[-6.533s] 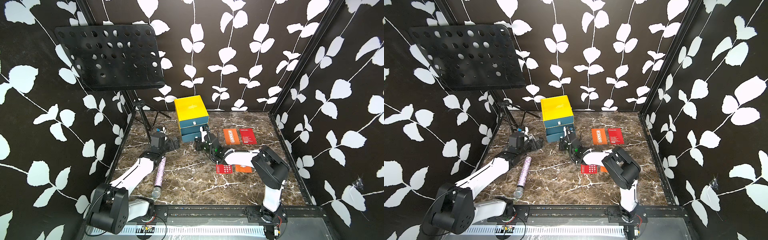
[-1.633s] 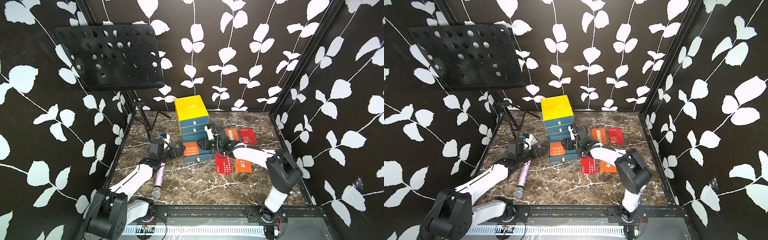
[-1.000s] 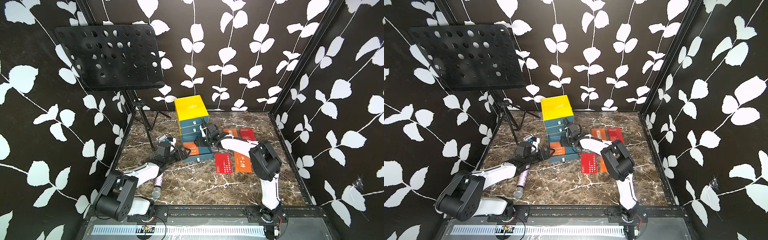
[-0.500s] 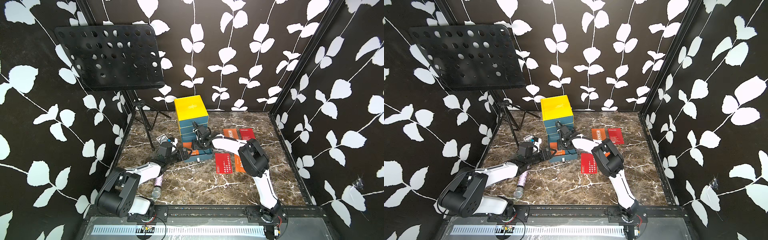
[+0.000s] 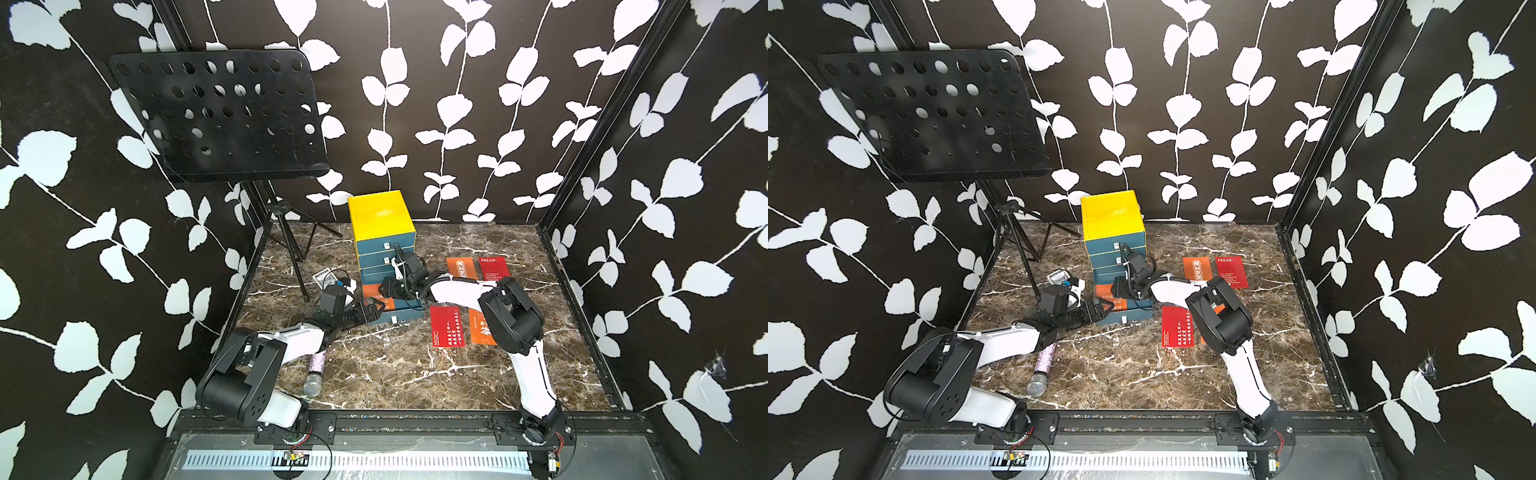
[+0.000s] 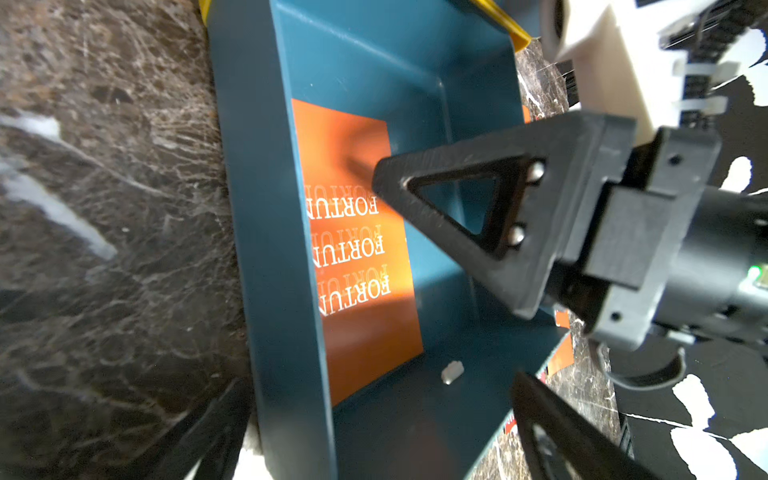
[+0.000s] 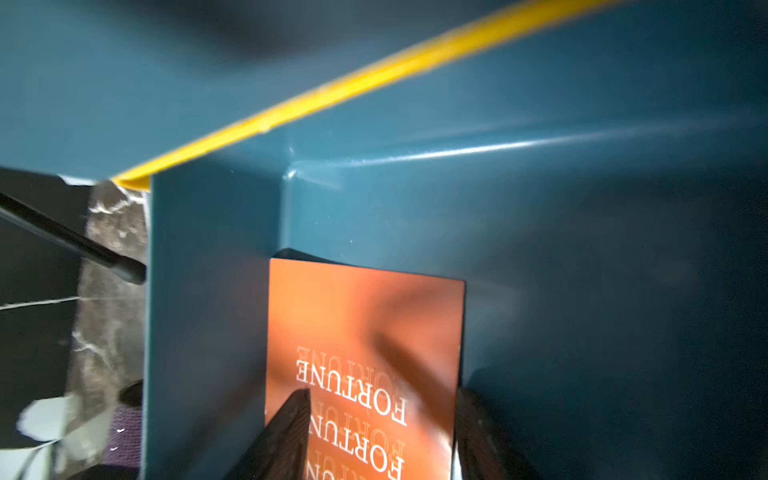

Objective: Take the postcards out of the drawer
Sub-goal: Pick up the postcard from the drawer.

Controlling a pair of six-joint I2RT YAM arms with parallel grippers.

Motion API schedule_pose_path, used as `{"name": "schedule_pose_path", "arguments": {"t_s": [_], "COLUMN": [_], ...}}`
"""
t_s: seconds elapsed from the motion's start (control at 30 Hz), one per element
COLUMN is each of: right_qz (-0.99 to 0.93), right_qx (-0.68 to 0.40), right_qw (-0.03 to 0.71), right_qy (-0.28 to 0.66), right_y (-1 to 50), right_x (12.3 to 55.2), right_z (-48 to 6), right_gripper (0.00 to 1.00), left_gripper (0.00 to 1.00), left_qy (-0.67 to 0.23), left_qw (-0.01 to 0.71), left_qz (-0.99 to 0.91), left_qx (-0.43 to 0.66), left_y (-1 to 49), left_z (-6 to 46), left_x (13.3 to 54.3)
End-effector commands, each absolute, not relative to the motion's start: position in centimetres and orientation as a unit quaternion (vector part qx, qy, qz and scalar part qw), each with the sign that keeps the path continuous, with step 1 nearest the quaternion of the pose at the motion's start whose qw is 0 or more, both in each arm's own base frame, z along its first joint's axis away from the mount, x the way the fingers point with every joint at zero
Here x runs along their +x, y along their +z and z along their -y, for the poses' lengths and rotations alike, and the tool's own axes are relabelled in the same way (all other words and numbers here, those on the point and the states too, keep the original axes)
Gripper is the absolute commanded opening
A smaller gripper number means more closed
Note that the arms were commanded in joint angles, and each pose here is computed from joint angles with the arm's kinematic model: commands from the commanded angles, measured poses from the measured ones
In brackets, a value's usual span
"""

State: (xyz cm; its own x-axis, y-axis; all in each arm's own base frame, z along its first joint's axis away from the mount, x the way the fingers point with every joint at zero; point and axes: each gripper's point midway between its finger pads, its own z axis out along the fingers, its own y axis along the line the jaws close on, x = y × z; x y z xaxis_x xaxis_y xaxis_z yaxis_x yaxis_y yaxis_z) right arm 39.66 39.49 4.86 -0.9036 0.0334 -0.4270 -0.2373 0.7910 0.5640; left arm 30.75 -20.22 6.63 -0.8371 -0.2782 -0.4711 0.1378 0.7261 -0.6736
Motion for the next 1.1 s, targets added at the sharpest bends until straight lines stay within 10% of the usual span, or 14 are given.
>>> {"name": "schedule_pose_path", "arguments": {"t_s": [0.0,0.5,1.07], "right_qz": [-0.89,-0.881,-0.882], "right_qx": [-0.042,-0.023,-0.021], "right_qw": [0.236,0.235,0.223], "right_qy": [0.389,0.41,0.414], "right_y": [9.5,10.0,8.8], "right_x": [40.2,39.3,38.8], "right_z": [-40.5,-39.5,-39.4], "right_gripper": [0.53,0.45,0.05], "left_gripper": [0.99,0.99,0.99], "left_qy": [-0.374,-0.365,-0.362], "left_qw": [0.293,0.291,0.293], "left_qz": [-0.879,-0.884,-0.884], "left_qx": [-0.034,-0.037,-0.043], "left_y": [7.6,7.3,7.4], "left_z": [20.7,20.5,20.3], "left_x": [31.3,31.3,31.3]}}
